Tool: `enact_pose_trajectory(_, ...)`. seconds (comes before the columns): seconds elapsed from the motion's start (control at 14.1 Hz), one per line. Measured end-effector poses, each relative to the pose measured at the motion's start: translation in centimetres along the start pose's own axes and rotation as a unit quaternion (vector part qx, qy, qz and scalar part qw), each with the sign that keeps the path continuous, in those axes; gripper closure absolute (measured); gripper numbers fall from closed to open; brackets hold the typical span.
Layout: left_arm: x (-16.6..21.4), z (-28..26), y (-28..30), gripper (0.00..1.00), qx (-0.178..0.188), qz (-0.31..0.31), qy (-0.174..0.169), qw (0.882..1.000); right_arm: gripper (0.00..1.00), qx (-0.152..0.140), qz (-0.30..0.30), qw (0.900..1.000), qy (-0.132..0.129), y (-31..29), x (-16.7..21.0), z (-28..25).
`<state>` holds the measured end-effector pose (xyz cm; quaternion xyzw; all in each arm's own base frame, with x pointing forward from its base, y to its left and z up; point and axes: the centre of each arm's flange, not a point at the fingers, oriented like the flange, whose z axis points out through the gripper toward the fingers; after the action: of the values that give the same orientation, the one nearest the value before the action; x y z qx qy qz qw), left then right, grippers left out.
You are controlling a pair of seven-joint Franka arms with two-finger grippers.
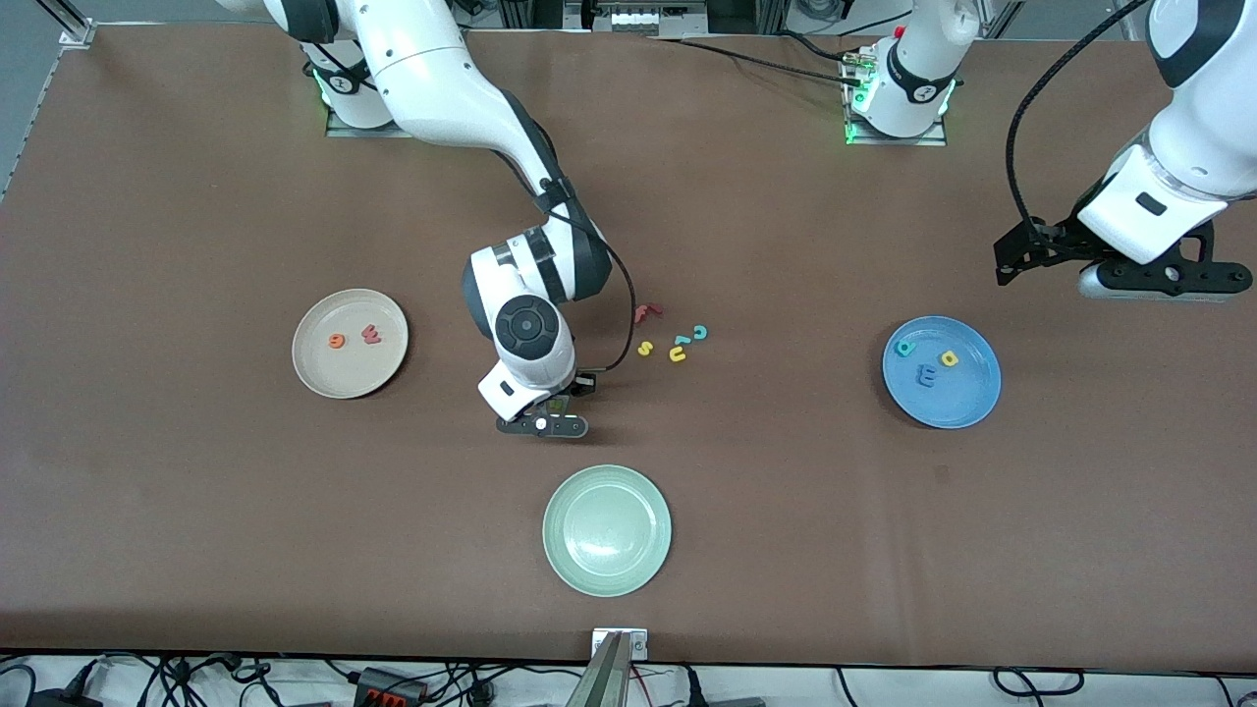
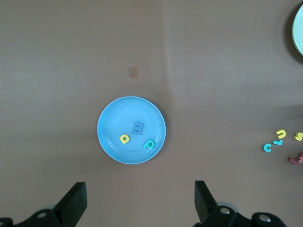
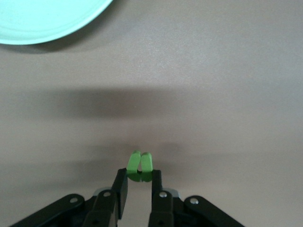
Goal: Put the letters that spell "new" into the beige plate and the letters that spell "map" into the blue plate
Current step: 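Lift the green letter and carry it toward the white plate with the right gripper, then lower the green letter onto the white plate and open the right gripper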
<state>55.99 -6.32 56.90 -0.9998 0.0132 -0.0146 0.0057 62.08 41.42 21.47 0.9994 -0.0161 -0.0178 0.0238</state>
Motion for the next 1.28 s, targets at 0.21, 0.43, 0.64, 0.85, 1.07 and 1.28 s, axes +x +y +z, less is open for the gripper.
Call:
enact_pose_trajectory(0.21,-0.1,0.0,1.0,0.00,0.000,0.009,-0.001,1.000,0.75,-0.009,-0.004,0.999,-0.031,2.9,1.1,-0.5)
enact_pose_trajectory(0.43,-0.2,0.0,1.3,0.00,0.000,0.011,-0.003,1.000,0.75,-0.018,0.000,0.995,-0.093,8.1,2.4,-2.0)
enact_pose_trajectory(0.64,-0.2,0.0,1.3,0.00,0.000,0.011,-0.004,1.000,0.75,-0.024,0.014,0.990,-0.136,11.1,2.3,-2.7)
enact_pose_trajectory(0.85,-0.2,0.1,1.3,0.00,0.000,0.011,-0.004,1.000,0.75,-0.035,-0.008,0.985,-0.167,12.5,1.6,-1.7)
enact_pose_trajectory(1.07,-0.2,0.1,1.3,0.00,0.000,0.012,-0.005,1.000,0.75,-0.062,-0.112,0.977,-0.169,13.4,1.6,-1.5)
enact_pose_trajectory(1.28,-0.3,0.1,1.4,0.00,0.000,0.012,-0.005,1.000,0.75,-0.061,-0.169,0.969,-0.172,13.3,1.5,-1.7)
